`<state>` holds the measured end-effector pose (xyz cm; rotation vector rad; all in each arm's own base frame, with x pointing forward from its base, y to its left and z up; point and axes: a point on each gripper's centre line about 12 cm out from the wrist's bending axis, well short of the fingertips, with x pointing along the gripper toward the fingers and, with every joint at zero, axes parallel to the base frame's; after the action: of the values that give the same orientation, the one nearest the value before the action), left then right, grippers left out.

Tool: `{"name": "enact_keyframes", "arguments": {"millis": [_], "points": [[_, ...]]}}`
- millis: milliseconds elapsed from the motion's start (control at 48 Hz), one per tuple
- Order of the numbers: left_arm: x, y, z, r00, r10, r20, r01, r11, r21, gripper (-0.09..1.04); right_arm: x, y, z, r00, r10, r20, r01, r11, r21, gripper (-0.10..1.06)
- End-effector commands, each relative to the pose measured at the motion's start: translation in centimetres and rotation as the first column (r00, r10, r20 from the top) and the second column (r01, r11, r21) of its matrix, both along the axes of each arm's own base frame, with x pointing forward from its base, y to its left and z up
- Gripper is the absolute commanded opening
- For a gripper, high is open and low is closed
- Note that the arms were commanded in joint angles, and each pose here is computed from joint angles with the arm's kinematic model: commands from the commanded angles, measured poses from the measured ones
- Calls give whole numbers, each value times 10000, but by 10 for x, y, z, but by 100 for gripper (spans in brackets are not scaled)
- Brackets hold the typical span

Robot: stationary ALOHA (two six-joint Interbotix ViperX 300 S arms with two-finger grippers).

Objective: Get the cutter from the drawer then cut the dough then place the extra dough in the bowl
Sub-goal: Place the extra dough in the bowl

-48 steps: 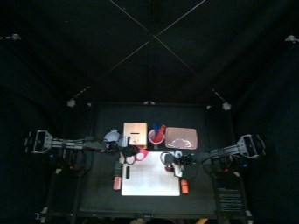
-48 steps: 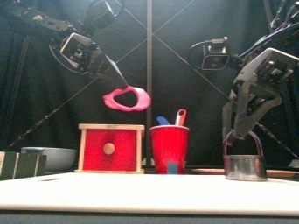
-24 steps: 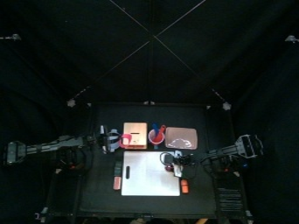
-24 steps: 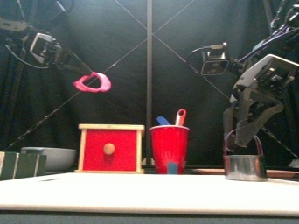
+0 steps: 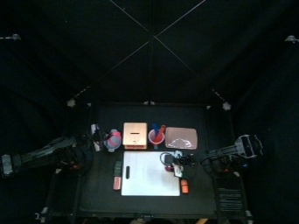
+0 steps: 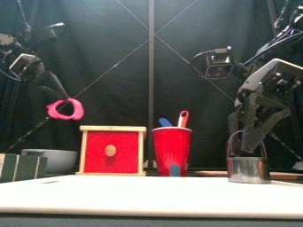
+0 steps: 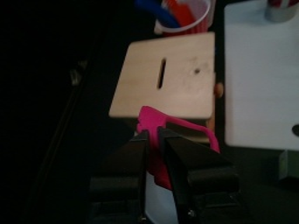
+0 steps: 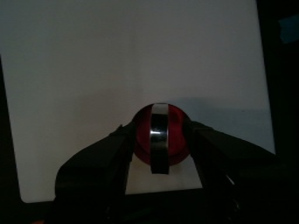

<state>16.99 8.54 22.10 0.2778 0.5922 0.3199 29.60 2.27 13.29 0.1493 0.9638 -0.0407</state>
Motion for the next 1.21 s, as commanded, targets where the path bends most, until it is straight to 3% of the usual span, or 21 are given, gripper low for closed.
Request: {"name": "enact_keyframes", "arguments": {"millis": [21,229,542,833,1208], "points": [[-4,4,-6,9993,305,-199,-307,9995,-112,57,1,0,5,9997,-91,235,88,9999,126,83],[-6,6,-33,9955,457,-832,-495,9978,-437,57,2,0,6,9995,-153,278,148,9998,165,83],[4,14,-50,9910,679,-1150,-768,9943,-746,65,5,1,9,9992,-180,365,172,9996,219,83],[-3,22,-52,9829,1621,-871,-1736,9738,-1467,87,6,3,10,9987,-297,405,279,9987,422,83],[1,22,-47,9786,2043,-257,-2051,9566,-2069,89,8,4,17,9977,-205,642,181,9991,370,83]]}}
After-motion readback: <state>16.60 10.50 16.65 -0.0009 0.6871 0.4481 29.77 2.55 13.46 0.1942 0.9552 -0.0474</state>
